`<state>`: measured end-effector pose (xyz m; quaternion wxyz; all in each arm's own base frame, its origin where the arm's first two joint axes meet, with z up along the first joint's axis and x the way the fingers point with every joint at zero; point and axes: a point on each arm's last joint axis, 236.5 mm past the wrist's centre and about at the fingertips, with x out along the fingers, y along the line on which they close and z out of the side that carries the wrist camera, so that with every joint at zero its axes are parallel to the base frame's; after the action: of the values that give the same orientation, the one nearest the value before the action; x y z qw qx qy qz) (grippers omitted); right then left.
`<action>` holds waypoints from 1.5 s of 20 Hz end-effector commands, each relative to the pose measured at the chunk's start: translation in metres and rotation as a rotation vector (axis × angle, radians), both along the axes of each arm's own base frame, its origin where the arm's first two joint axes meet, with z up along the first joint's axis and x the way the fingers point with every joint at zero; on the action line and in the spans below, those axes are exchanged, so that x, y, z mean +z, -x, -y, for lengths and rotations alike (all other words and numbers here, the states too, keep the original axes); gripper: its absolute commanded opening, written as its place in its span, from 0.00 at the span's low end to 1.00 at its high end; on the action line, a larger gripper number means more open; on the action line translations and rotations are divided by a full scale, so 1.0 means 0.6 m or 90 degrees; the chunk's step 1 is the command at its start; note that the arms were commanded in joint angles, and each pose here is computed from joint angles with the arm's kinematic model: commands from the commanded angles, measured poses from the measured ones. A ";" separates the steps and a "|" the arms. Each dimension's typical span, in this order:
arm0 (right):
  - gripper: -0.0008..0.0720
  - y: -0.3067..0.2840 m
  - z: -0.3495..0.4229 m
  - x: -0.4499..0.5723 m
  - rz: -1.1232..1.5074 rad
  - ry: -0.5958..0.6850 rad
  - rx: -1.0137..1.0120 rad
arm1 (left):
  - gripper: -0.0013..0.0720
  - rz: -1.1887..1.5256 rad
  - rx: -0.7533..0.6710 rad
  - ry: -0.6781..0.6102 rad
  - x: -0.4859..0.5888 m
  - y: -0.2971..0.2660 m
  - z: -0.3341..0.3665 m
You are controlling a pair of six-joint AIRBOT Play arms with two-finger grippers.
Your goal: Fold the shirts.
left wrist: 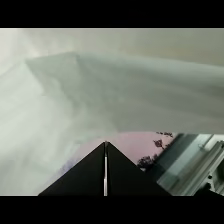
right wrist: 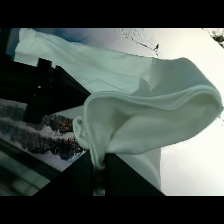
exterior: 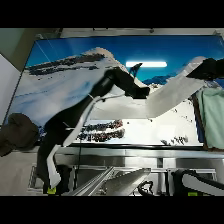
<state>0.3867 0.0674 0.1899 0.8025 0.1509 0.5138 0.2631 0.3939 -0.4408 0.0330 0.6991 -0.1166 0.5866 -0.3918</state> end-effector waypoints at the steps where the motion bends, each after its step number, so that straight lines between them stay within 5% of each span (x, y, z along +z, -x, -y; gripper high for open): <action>1: 0.04 -0.010 -0.081 0.008 0.012 -0.022 0.018 | 0.04 0.084 0.029 -0.014 0.178 -0.024 -0.166; 6: 0.04 -0.043 -0.334 -0.043 0.056 -0.094 0.055 | 0.04 0.226 0.194 -0.037 0.385 -0.025 -0.428; 11: 0.04 -0.044 -0.620 -0.233 0.053 -0.139 0.051 | 0.04 0.343 0.273 -0.073 0.488 0.028 -0.573; 12: 0.11 -0.042 -0.664 -0.266 0.074 -0.143 0.045 | 0.04 0.363 0.280 -0.081 0.501 0.037 -0.588; 13: 0.60 -0.036 -0.694 -0.293 0.085 -0.143 0.045 | 0.04 0.373 0.295 -0.084 0.512 0.045 -0.603; 14: 0.90 -0.034 -0.700 -0.302 0.080 -0.141 0.050 | 0.04 0.384 0.309 -0.086 0.522 0.051 -0.614; 20: 0.89 -0.138 -0.398 -0.156 0.075 -0.040 0.006 | 0.04 0.400 0.314 -0.094 0.534 0.067 -0.625; 24: 0.91 -0.110 -0.133 -0.213 -0.091 0.114 -0.080 | 0.04 0.401 0.286 -0.085 0.534 0.071 -0.598; 28: 0.90 -0.061 -0.057 -0.338 -0.217 0.109 -0.114 | 0.04 0.394 0.265 -0.072 0.532 0.076 -0.571; 30: 0.91 -0.040 -0.086 -0.384 -0.261 0.042 -0.078 | 0.04 0.395 0.251 -0.067 0.532 0.080 -0.558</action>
<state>0.4373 0.1248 -0.0045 0.7489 0.1711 0.6253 0.1373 0.3487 -0.0955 0.3528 0.9146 -0.0683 0.3302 -0.2230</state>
